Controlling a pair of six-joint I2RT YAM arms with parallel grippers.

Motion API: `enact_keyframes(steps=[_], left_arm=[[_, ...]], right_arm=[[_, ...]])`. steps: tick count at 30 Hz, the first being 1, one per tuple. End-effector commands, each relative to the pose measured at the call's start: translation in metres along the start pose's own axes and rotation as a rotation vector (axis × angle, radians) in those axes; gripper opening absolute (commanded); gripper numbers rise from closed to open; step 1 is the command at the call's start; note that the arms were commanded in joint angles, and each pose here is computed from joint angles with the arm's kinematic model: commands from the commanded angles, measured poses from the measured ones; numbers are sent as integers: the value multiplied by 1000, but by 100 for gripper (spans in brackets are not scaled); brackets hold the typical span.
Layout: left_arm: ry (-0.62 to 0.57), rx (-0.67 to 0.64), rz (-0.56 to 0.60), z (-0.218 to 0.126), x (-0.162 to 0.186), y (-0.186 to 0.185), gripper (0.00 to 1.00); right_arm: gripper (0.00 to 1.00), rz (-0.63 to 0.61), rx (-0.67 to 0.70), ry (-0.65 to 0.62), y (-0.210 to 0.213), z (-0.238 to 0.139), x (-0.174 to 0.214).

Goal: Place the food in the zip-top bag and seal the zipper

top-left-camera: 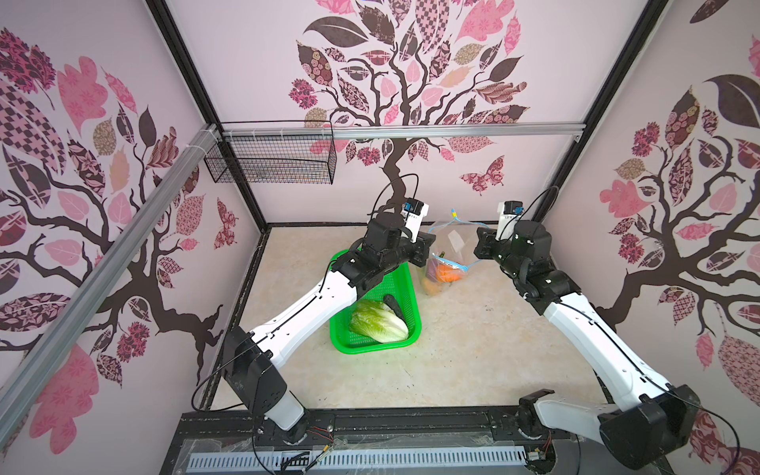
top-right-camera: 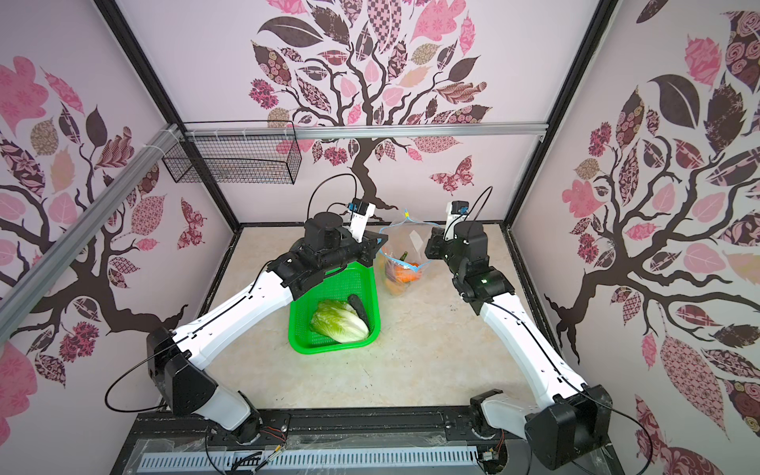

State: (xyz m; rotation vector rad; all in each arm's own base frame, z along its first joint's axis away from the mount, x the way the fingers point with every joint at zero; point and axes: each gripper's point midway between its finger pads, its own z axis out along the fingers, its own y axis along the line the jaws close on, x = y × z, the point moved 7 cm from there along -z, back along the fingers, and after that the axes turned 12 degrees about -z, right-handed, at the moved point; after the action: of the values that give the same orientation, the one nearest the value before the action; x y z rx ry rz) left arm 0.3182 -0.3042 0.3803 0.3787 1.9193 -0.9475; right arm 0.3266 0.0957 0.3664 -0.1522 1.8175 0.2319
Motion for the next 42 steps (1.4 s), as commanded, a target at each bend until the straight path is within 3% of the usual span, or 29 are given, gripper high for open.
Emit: enact_keyframes(steps=[1,10,14,16,20,23,28,31,36,42], left_arm=[[-13,86,-40,-3,-8,-11,0],[160,58,-236,54,39,34,0],[180,56,-275,59,41,43,2],[169,43,-263,56,37,43,15],[151,-7,-224,45,26,41,56],[129,-93,-180,31,20,46,69],[74,-323,-124,2,23,75,81],[56,-464,-149,-18,30,105,88],[103,-626,-333,-45,56,165,98],[147,-723,-488,-55,95,209,98]], right_arm=[[0,38,-41,-101,4,-28,-22],[0,38,-18,36,1,16,20],[0,26,-1,75,0,32,32],[0,26,2,65,-2,36,33],[0,31,11,32,-8,39,28],[0,8,4,32,-9,38,29],[0,4,-27,14,-7,30,36],[0,-1,-33,13,-7,28,38],[0,-10,-38,13,-7,28,40],[0,-19,-37,11,-7,27,40]])
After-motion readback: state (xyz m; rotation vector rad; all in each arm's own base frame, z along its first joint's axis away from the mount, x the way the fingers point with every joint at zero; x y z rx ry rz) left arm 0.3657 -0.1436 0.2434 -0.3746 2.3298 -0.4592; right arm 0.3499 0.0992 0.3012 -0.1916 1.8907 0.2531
